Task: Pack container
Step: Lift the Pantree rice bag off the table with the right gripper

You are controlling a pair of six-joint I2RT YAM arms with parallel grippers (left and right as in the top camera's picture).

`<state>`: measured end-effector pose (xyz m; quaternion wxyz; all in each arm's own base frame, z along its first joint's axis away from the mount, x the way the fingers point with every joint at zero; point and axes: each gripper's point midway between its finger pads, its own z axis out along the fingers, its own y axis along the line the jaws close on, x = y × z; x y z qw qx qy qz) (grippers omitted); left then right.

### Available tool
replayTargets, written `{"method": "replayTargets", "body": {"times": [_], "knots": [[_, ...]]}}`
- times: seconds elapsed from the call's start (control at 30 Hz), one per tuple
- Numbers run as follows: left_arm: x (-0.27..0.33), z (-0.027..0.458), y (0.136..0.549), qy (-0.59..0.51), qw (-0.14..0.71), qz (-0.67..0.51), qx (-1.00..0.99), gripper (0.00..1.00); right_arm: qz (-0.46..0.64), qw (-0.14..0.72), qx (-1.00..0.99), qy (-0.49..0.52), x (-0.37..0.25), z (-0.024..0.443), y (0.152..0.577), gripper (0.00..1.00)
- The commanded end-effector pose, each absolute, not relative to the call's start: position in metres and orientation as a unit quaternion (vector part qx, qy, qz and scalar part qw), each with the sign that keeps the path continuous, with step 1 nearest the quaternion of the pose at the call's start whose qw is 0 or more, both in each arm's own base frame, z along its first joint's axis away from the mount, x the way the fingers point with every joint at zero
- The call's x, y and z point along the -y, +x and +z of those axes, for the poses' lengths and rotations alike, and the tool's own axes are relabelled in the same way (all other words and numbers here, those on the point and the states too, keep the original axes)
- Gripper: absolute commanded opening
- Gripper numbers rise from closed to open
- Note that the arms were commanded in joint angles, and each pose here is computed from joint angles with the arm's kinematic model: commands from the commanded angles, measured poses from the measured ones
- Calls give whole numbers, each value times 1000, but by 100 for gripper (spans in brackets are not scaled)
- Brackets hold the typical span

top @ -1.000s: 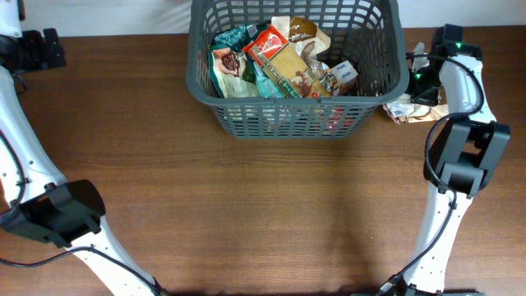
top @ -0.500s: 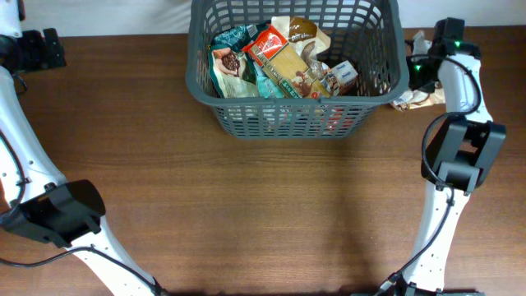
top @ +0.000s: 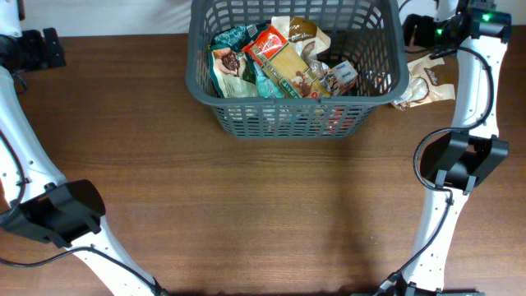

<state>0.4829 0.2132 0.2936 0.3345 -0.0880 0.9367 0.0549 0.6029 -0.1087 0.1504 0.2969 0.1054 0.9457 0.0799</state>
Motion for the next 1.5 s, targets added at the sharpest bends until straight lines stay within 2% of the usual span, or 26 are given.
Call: {"method": "replayTargets", "body": {"times": [0.0, 0.1, 0.33, 0.47, 0.6, 0.73, 1.0, 1.07, 1.23, 1.47], "knots": [[-214, 289, 485, -80, 331, 53, -939, 99, -70, 272, -941, 187, 163, 154, 580, 99], [-214, 289, 485, -80, 331, 53, -939, 99, -104, 249, -945, 186, 176, 149, 568, 99], [-214, 289, 485, -80, 331, 53, -939, 99, -109, 184, -961, 175, 201, 132, 534, 99], [-213, 288, 485, -80, 331, 53, -939, 99, -103, 137, -961, 215, 216, 113, 510, 99], [-213, 288, 484, -80, 330, 52, -939, 99, -90, 107, -942, 306, 225, 92, 493, 99], [-213, 288, 484, -81, 329, 52, -939, 99, -86, 119, -924, 353, 223, 88, 499, 99], [-213, 288, 484, -80, 329, 52, -939, 99, -55, 203, -875, 435, 200, 100, 545, 99], [-213, 288, 484, -80, 329, 52, -939, 99, -37, 217, -847, 484, 193, 102, 553, 99], [-213, 288, 484, -80, 329, 52, -939, 99, 19, 213, -752, 623, 169, 101, 560, 99], [-213, 287, 484, -80, 328, 51, -940, 99, 22, 208, -729, 651, 145, 95, 563, 99]]}}
